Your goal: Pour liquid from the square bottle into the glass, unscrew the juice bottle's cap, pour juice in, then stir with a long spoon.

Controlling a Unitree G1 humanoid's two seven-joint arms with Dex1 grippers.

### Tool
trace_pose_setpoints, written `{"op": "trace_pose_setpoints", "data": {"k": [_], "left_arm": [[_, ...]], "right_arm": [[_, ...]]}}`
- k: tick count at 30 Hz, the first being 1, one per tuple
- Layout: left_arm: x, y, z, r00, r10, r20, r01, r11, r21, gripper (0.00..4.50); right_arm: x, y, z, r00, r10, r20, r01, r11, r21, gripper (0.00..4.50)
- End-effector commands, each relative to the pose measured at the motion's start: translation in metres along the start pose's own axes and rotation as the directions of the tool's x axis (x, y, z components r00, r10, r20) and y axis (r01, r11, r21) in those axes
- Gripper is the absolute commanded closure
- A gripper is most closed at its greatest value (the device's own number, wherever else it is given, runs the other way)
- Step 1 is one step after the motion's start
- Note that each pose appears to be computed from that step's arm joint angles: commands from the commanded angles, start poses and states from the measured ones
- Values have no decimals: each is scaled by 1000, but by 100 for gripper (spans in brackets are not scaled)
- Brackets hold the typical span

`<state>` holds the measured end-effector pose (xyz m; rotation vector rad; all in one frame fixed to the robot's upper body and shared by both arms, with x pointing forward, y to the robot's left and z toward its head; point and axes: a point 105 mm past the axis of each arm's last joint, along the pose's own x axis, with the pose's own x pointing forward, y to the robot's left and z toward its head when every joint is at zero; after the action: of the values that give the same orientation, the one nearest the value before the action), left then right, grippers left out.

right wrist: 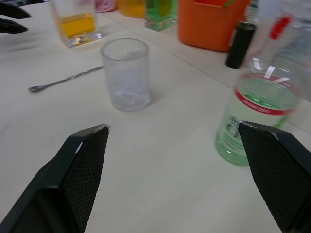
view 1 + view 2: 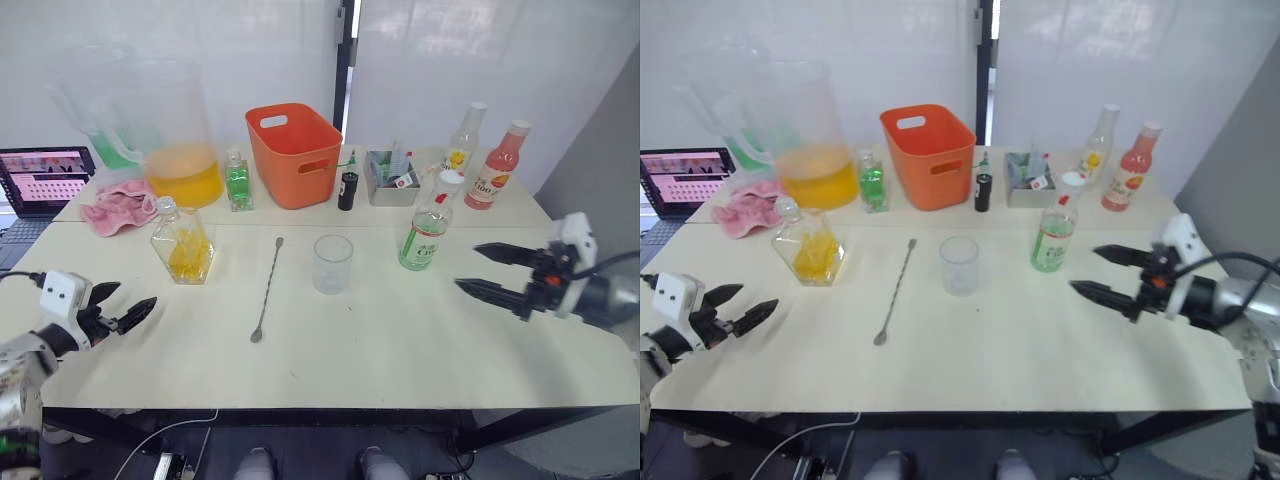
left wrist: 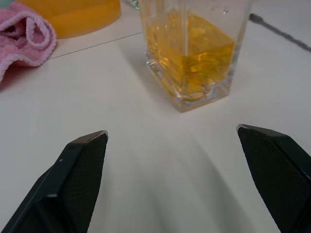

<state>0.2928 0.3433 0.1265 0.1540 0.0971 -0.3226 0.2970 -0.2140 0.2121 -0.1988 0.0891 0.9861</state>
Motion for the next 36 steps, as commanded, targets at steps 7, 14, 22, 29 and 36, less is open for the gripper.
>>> {"op": "trace_pose_setpoints", "data": {"k": [7,14,22,29,36], "left_arm": [[-17,-52,0,976,168,140,-160,985,-66,0],[-2,-72,6,941,269,208,-252,962,-103,0],[34,-72,24,913,307,270,-279,950,-138,0],[65,-72,33,916,301,266,-272,952,-139,0],[83,-60,46,902,330,278,-284,939,-195,0]], "right_arm": [[42,26,35,970,241,38,-237,968,-83,4],[47,35,38,956,292,41,-287,953,-97,4],[47,40,39,958,275,79,-268,960,-87,4],[47,45,34,965,240,105,-233,970,-70,4],[43,45,25,978,188,94,-183,982,-51,4]]}}
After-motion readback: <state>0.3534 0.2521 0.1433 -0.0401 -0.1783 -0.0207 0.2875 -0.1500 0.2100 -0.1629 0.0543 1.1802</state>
